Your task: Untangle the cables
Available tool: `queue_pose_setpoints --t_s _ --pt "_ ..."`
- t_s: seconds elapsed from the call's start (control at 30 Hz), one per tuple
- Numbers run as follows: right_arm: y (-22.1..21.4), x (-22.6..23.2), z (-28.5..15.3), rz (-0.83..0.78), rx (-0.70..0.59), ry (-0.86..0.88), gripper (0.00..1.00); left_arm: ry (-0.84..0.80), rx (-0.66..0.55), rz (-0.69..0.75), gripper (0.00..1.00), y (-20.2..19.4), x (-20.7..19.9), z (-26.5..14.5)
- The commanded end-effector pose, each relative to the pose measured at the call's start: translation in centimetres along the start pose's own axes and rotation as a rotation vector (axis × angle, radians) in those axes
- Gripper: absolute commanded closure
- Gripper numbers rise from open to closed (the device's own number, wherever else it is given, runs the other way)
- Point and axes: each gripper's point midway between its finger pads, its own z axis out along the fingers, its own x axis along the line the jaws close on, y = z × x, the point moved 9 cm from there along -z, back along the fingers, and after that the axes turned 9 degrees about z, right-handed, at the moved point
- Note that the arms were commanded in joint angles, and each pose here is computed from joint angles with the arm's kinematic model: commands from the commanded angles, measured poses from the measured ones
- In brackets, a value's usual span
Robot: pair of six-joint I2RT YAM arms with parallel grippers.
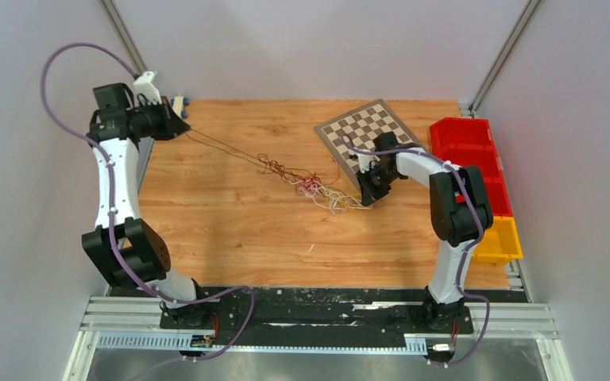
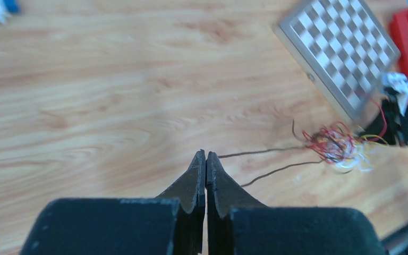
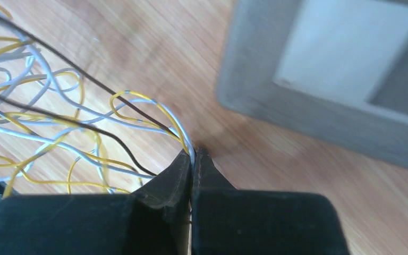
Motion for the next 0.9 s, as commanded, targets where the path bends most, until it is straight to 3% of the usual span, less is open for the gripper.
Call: queue_pose_setpoints --t_s 0.0,0.5,0.87 --pt "-3.9 -4.7 -1.6 -0.036 0.167 -0.233 1.00 0.281 -0.147 0.119 1.00 5.0 2.7 -6.2" --pt "-7.5 -7.8 -3.7 -0.042 0.205 -0.299 1.00 0.688 -0.365 0.196 1.00 12.9 6.1 -13.8" --pt "-10.7 -10.5 -6.0 0.007 0.203 -0.361 1.00 0.933 -0.379 0.169 1.00 14.5 9.8 -15.7"
